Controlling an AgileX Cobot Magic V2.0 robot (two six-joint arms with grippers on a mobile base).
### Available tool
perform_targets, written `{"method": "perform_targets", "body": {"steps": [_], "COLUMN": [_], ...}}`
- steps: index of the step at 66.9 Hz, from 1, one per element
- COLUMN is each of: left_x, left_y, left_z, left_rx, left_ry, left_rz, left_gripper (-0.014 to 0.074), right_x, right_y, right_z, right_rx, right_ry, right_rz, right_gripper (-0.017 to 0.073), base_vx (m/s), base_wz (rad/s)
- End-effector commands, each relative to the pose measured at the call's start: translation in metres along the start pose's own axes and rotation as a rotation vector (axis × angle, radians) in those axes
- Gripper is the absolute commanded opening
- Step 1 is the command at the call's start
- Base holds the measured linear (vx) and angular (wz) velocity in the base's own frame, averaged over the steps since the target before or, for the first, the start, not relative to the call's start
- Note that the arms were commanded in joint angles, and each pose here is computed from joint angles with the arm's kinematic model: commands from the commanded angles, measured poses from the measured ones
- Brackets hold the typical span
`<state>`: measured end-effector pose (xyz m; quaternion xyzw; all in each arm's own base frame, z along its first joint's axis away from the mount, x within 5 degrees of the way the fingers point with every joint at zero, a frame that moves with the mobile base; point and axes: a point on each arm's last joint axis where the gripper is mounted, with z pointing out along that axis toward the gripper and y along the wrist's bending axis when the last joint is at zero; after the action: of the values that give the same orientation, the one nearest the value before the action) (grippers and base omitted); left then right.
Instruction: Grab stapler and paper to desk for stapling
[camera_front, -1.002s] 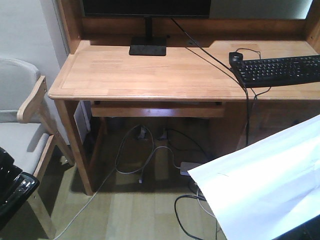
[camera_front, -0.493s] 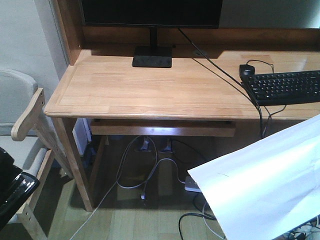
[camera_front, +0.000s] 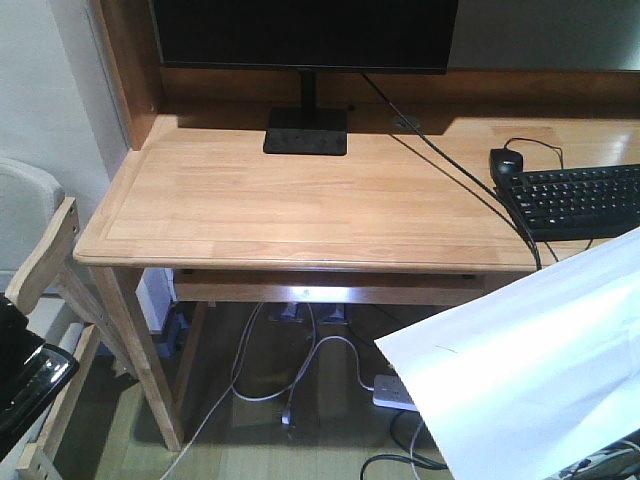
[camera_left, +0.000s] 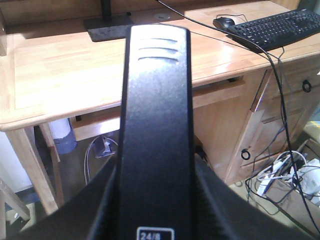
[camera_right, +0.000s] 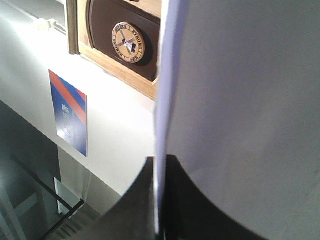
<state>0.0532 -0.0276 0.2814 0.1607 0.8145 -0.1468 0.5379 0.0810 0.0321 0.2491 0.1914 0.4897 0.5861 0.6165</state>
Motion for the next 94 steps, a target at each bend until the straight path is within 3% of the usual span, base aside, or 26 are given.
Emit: {"method": "perform_targets", "body": {"steps": [1, 94], "left_x": [-0.0192, -0.0192], "left_y": [-0.0012, -0.0012], "left_z": [-0.0046, -0.0046], "left_rx": [0.009, 0.009], "left_ry": [-0.141, -0.141], "left_rz": [-0.005, -0.005], "left_gripper": [-0.0007, -0.0007], "right_x": [-0.0048, -0.0048], "right_y": [0.0126, 0.0126], "right_z": [0.005, 0.005], "right_rx": [-0.089, -0.089], "right_ry": [-0.026, -0.026], "right_rz": [-0.019, -0.019], "right_gripper": [-0.0005, -0.0005], "base_vx": [0.13, 0.1], "base_wz": [-0.02, -0.03]}}
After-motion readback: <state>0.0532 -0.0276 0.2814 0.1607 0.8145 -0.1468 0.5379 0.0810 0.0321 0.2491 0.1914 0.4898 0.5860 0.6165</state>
